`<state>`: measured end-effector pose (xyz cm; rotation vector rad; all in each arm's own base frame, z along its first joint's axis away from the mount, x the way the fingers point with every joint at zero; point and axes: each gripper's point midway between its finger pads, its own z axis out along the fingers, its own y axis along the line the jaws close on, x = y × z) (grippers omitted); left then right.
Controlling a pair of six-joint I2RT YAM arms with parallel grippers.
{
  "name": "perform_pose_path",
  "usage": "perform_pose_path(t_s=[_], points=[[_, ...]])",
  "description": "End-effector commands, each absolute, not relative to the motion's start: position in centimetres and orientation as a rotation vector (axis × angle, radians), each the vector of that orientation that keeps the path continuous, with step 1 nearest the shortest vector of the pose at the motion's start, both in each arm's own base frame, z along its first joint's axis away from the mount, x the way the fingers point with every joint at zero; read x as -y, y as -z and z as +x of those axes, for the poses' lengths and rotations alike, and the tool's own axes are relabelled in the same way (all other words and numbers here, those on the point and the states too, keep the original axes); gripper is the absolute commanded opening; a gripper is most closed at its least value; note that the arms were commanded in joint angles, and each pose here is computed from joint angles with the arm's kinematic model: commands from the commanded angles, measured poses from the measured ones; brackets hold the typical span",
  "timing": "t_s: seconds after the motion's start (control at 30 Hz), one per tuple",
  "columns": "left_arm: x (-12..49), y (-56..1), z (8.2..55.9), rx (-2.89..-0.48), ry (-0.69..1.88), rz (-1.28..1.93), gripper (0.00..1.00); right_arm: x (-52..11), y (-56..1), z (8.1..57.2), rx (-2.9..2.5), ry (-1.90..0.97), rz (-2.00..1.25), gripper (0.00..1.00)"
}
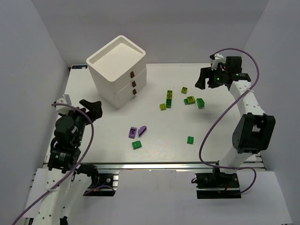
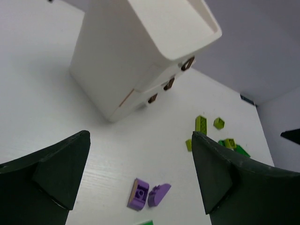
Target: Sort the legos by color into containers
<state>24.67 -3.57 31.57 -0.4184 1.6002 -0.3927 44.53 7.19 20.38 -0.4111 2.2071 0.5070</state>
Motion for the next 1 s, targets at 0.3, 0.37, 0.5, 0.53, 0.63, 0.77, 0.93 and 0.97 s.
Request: perform_pose_path(t_s=[0.3,0.37,0.5,0.53,0.63,0.77,0.93,0.97], points=[[9.6,-23.1,27.7,-1.885,0.646,-0.349,0.43,-17.7,-25.2,44.1,-1.718,-0.869,-1.038,0.83],[10.0,-22.2,28.4,-1.931,0.643,-0.349,0.19,-20.4,-25.5,45.7,-1.702,-0.862,-1.028,0.51],[10.6,-22.1,28.9,-1.975,0.650,-0.300,0.55,-25.2,-25.8,48.0,-1.724,-0.815,-0.916,0.62],[10.9,-22.1,28.9,-1.980,0.661,-0.290,0.67,-26.5,-25.8,47.9,-1.729,-0.829,-0.894,0.72],[11.0,-21.8,28.7,-1.994,0.669,-0.286,0.84,-29.8,-25.8,48.3,-1.670,-0.842,-0.898,0.76],[11.3,-21.6,28.4,-2.005,0.692,-0.280,0.85,-34.6,-25.5,48.4,-1.607,-0.883,-0.902,0.82],[11.5,-21.1,28.4,-2.032,0.696,-0.289,0.86,-39.0,-26.0,50.7,-1.560,-0.806,-0.820,0.80],[11.4,-21.1,28.4,-2.033,0.695,-0.292,0.86,-40.1,-24.3,51.3,-1.605,-0.805,-0.786,0.80]])
